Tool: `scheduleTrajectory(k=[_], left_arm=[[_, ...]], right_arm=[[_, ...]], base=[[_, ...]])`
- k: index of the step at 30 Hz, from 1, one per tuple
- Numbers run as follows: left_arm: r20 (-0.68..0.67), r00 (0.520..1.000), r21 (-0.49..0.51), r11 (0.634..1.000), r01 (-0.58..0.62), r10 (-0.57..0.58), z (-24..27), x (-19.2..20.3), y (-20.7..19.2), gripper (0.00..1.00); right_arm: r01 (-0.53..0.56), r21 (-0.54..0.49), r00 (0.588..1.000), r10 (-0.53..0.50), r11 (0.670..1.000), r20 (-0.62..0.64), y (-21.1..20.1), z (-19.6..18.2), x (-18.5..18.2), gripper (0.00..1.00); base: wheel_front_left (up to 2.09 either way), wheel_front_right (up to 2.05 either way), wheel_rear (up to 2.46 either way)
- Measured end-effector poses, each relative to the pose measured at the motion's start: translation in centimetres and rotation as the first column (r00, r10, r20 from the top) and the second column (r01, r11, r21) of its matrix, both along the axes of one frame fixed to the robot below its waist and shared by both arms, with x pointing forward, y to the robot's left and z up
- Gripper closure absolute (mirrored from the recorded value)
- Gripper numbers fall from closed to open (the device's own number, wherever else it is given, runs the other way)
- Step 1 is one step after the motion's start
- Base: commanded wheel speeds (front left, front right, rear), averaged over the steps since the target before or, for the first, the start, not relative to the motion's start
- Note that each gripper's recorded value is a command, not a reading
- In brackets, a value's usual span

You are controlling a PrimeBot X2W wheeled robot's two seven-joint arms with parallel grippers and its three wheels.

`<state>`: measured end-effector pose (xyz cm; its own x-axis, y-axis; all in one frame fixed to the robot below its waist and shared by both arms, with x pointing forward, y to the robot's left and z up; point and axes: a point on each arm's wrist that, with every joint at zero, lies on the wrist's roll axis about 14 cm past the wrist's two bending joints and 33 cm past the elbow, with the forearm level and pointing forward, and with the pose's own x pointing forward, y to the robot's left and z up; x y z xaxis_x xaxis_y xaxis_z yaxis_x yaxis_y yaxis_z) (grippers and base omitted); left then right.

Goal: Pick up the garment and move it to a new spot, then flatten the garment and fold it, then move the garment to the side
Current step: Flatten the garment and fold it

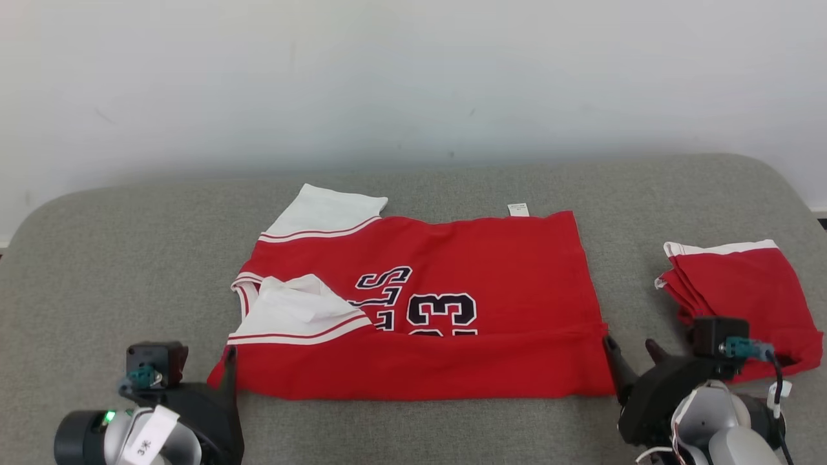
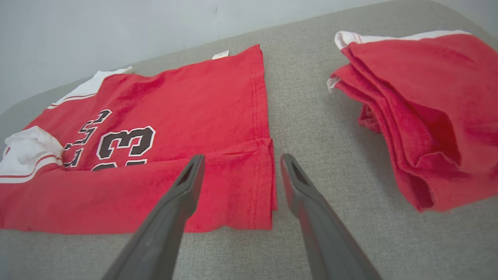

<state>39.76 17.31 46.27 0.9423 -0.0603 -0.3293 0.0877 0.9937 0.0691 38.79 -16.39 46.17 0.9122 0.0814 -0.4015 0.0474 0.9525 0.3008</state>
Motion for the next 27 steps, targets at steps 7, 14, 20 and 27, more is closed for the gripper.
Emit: scheduleTrajectory(k=[7,14,20,27], left_arm=[[-0.062,0.998,0.011,1.0,0.014,-0.014,-2.4,-0.6,-0.4,0.0],[-0.101,0.995,0.03,0.999,0.025,-0.022,-4.1,0.4,-0.7,0.0],[-0.137,0.99,0.032,0.999,0.026,-0.021,-5.3,1.5,-1.0,0.0],[-0.19,0.982,0.034,0.999,0.005,0.001,-7.1,0.9,-0.4,0.0]], right_arm=[[0.004,-0.023,0.999,-0.005,1.0,-0.034,-0.3,-1.7,-0.6,0.0],[-0.005,-0.04,0.998,0.002,0.999,-0.064,-0.3,-3.0,0.4,0.0],[-0.002,-0.045,0.988,-0.005,0.999,-0.158,-0.6,-6.1,0.1,0.0],[-0.019,-0.046,0.975,0.008,0.999,-0.224,-0.1,-8.2,0.0,0.0]], base=[[0.0,0.0,0.0],[0.0,0.0,0.0],[0.0,0.0,0.0],[0.0,0.0,0.0]])
